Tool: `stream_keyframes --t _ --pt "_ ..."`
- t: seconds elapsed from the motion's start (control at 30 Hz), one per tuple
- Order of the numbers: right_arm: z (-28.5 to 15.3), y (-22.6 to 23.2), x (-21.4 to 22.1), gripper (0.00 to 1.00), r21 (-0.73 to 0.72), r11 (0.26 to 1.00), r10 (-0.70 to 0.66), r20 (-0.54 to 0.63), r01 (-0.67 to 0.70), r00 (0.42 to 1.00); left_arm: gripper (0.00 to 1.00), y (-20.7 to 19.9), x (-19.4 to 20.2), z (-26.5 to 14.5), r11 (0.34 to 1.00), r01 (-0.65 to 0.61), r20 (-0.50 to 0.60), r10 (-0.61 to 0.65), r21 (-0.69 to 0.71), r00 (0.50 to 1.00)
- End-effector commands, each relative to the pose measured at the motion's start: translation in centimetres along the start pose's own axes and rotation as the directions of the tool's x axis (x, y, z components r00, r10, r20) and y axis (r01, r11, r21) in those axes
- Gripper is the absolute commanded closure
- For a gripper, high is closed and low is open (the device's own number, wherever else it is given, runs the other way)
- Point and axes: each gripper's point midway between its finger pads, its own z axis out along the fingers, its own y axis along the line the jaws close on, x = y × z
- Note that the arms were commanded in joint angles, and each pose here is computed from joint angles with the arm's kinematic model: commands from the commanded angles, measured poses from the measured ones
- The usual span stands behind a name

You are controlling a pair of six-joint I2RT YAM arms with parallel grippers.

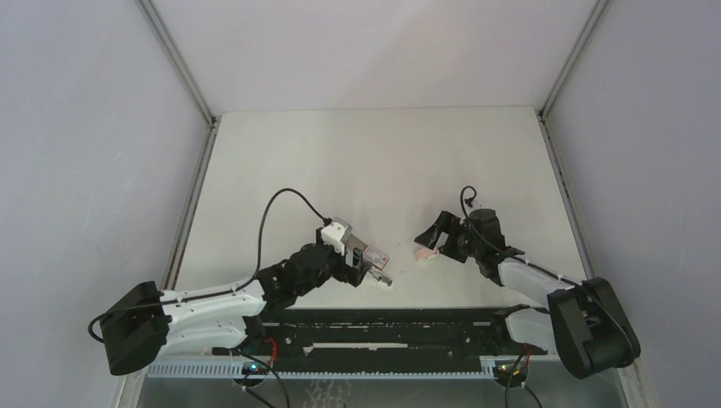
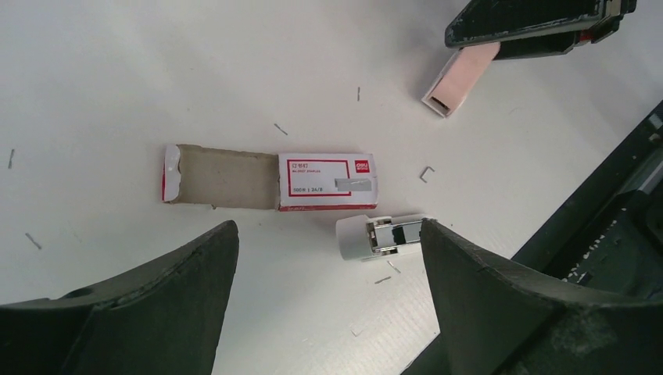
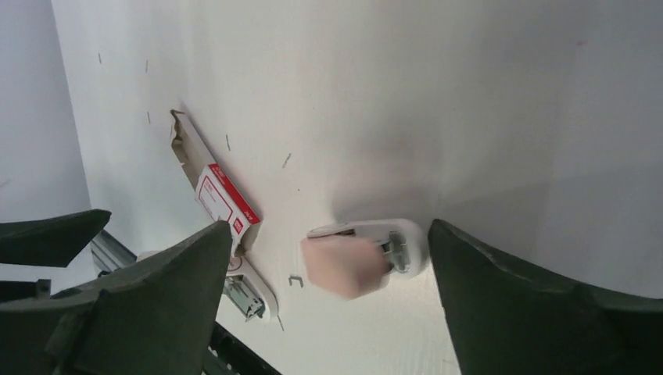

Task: Load the staples into the stapler

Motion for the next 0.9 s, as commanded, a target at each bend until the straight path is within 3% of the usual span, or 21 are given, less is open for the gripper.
stream_keyframes --t 0.0,0.27,0.4,0.63,0.87 --pt "-0.9 -0.5 -1.5 0.01 0.050 0.997 -0.061 0.056 0.058 0.997 0.10 -1.2 -2.5 -0.6 0.997 0.049 0.075 -0.053 0.053 0.996" --pt "-4.2 -2.6 -4.0 0.01 0.214 0.972 -0.145 0.199 0.101 0.969 0.10 -1.4 -1.8 -1.5 0.985 0.145 0.065 -0.151 0.091 0.986" --pt "-5.8 -0.6 -4.3 0.11 0.177 0.971 -0.204 0.249 0.163 0.947 0.10 -1.5 -1.3 -1.3 0.975 0.191 0.034 -0.196 0.111 0.980" --pt "-5.1 4.1 1.2 0.33 -0.033 0.984 -0.173 0.093 0.176 0.981 0.10 -2.2 -0.9 -0.7 0.962 0.223 0.001 -0.226 0.157 0.974" --pt "-3.1 7.9 6.1 0.42 -0.183 0.973 -0.154 -0.043 0.144 0.987 0.10 -1.8 0.1 0.6 0.961 0.245 -0.054 -0.240 0.130 0.969"
